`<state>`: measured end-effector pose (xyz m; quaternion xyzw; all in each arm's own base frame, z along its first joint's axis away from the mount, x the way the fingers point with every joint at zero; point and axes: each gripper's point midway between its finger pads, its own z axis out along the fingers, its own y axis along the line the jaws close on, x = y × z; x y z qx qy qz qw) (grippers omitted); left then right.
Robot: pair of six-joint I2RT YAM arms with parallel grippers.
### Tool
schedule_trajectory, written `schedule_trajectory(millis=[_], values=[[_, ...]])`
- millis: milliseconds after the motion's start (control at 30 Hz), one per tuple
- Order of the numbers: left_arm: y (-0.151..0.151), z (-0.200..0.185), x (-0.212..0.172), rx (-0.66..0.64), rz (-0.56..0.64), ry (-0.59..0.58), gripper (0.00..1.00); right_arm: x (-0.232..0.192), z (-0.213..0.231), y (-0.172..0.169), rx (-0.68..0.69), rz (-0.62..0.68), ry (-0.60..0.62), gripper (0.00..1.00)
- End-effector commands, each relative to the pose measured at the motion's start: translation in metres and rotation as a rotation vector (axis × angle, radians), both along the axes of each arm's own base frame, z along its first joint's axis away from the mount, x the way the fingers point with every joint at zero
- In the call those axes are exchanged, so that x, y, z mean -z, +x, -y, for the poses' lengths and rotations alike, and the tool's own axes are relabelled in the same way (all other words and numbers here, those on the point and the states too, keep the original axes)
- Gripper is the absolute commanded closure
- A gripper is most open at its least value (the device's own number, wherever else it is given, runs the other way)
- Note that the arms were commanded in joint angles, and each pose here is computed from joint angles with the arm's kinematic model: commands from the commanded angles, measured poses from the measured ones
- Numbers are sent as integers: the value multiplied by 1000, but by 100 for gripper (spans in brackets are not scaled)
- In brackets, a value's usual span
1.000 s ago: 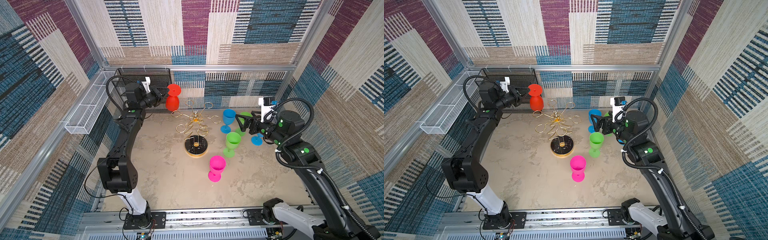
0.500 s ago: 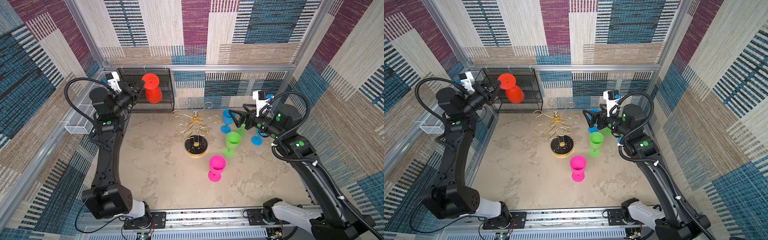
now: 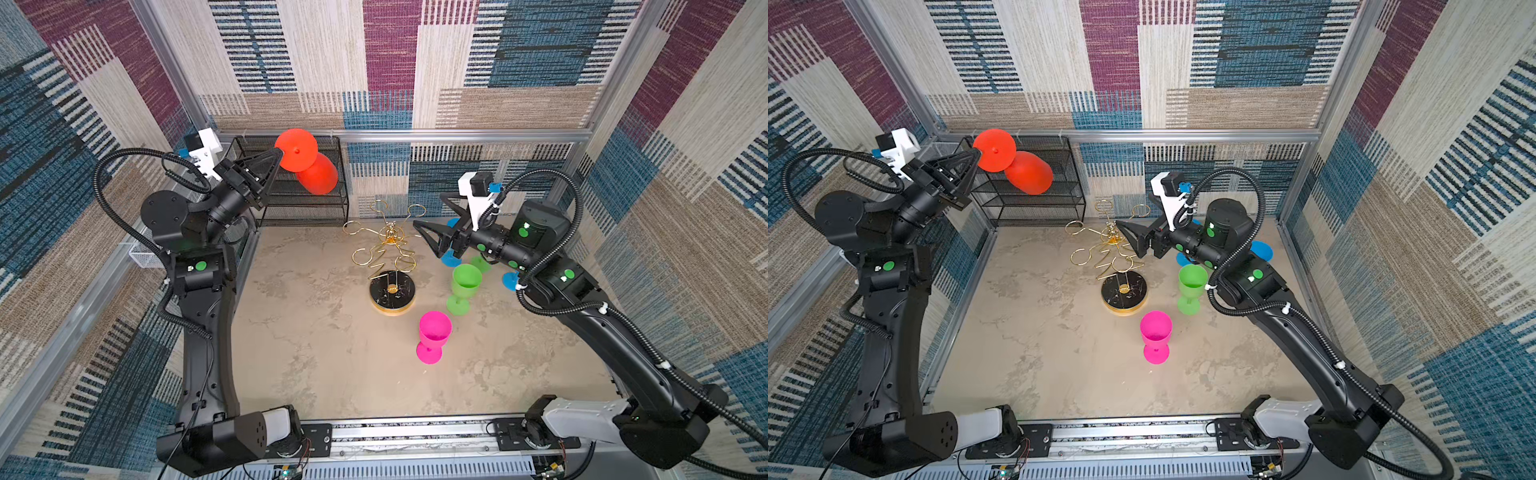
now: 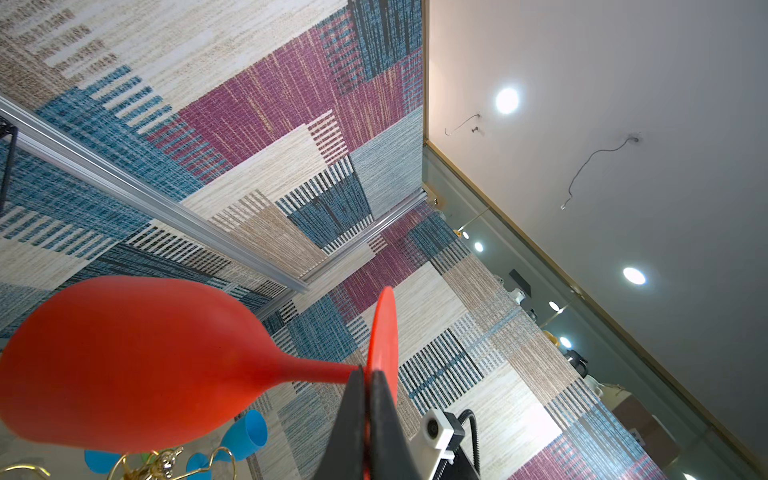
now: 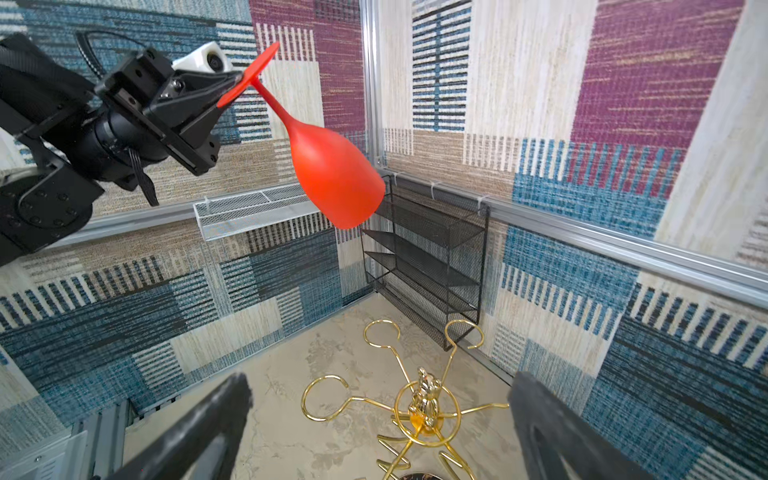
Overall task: Take the wine glass off the wine glass rack
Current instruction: 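Raise the red glass high with the left gripper while the right gripper reaches toward it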
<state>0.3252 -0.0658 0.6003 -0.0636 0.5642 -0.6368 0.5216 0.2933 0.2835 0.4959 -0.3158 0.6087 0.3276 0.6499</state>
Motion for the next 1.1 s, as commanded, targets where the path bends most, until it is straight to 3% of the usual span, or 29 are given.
schedule_trajectory(millis=[0, 200, 400, 667, 1067], values=[[-15, 7, -4, 32, 13, -20, 100, -25, -11, -1, -5, 162, 12, 1], [-25, 18, 6, 61, -6, -60, 100, -25, -43, -2, -47, 315, -41, 1], [-38, 24, 9, 84, -20, -78, 100, -33, -72, 4, -116, 374, -34, 1], [-43, 25, 14, 100, -30, -116, 100, -31, -117, 13, -195, 393, -61, 1], [-45, 27, 12, 122, -26, -137, 100, -12, -155, 48, -191, 337, -59, 1]])
